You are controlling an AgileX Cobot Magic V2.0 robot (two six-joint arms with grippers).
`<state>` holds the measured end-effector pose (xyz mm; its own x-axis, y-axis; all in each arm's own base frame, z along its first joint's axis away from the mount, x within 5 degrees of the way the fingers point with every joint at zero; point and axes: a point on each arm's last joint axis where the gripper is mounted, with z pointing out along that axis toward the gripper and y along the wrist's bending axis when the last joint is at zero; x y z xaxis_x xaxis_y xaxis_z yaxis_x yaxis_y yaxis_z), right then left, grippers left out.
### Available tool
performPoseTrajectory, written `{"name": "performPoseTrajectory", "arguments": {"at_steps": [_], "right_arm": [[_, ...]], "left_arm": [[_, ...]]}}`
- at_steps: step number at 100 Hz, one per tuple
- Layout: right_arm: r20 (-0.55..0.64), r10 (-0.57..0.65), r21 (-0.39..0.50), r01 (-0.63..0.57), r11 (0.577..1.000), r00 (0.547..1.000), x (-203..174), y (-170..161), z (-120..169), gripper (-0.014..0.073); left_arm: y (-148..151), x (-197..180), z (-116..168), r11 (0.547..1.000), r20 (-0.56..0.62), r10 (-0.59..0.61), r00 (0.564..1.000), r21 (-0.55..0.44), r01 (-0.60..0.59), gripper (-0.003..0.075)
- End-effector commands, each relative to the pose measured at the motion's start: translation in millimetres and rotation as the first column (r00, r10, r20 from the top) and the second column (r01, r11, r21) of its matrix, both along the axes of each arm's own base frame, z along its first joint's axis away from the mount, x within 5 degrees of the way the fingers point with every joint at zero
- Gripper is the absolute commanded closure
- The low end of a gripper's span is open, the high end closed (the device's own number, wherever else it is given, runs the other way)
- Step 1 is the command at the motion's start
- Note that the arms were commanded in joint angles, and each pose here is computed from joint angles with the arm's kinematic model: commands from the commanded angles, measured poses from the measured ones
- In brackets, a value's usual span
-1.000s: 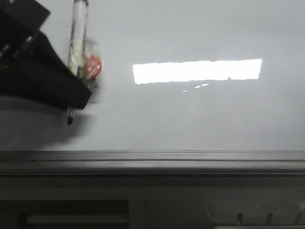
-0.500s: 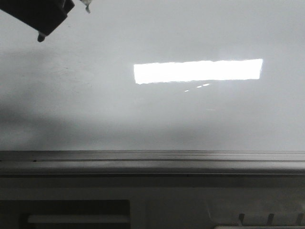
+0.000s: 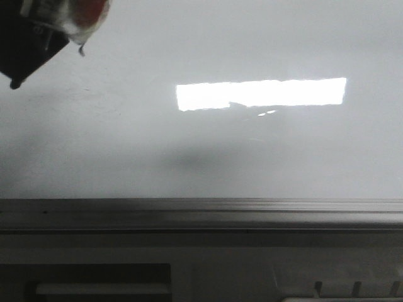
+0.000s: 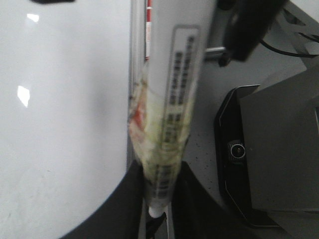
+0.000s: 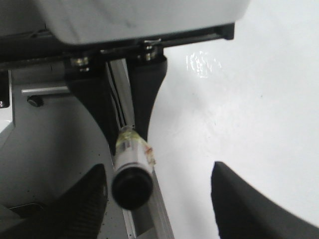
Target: Write number 3 on whiteboard
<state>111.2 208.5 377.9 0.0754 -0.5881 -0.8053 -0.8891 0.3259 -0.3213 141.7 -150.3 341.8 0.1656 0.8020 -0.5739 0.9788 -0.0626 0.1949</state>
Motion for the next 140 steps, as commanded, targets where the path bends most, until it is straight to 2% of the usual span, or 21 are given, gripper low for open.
{"name": "performPoseTrajectory", "arguments": {"at_steps": [1, 15, 66, 77, 94, 99, 100, 107, 126, 140], "right_arm": [[0.078, 0.013, 0.136, -0.024, 0.99, 0.997, -1, 0, 25, 0.0188], [0.083, 0.019, 0.211, -0.036, 0.977, 0.996, -2, 4, 30, 0.0188], [-0.041, 0.025, 0.181, -0.017, 0.983, 0.999, 6, 27, 9, 0.0209], [-0.062, 0.025, 0.176, -0.013, 0.984, 0.998, 5, 27, 7, 0.0301], [-0.069, 0.024, 0.163, -0.012, 0.987, 0.997, 5, 27, 6, 0.0568], [-0.074, 0.023, 0.153, -0.011, 0.988, 0.997, 5, 26, 5, 0.0666], [-0.074, 0.023, 0.153, -0.011, 0.988, 0.997, 5, 26, 5, 0.0662], [-0.078, 0.022, 0.144, -0.011, 0.989, 0.997, 5, 26, 4, 0.0659], [-0.042, 0.025, 0.186, -0.017, 0.982, 0.999, 4, 23, 12, 0.0659], [-0.012, -0.014, 0.21, 0.016, 0.977, 1.0, 10, 13, 19, 0.0656]], "left_arm": [[-2, -5, 16, 0.998, 0.021, -0.006, 1.0, -0.063, 0.008, 0.0741], [-2, -4, 16, 0.998, 0.032, -0.001, 0.999, -0.071, 0.003, 0.0741], [-4, -2, 18, 0.995, 0.05, 0.017, 0.999, -0.096, -0.012, 0.0741], [-4, -2, 18, 0.995, 0.048, 0.018, 0.999, -0.097, -0.014, 0.0741], [-4, -1, 18, 0.994, 0.052, 0.025, 0.998, -0.103, -0.019, 0.0741], [-6, 1, 20, 0.987, 0.031, 0.08, 0.996, -0.139, -0.075, 0.0738], [-6, 1, 21, 0.986, 0.027, 0.089, 0.996, -0.143, -0.085, 0.0737], [-7, 5, 23, 0.97, 0.005, 0.162, 0.987, -0.184, -0.158, 0.0688], [-4, 3, 30, 0.938, -0.042, 0.253, 0.966, -0.234, -0.256, 0.0377], [9, -10, 46, 0.9, -0.028, 0.316, 0.949, -0.307, -0.308, 0.0291]]}}
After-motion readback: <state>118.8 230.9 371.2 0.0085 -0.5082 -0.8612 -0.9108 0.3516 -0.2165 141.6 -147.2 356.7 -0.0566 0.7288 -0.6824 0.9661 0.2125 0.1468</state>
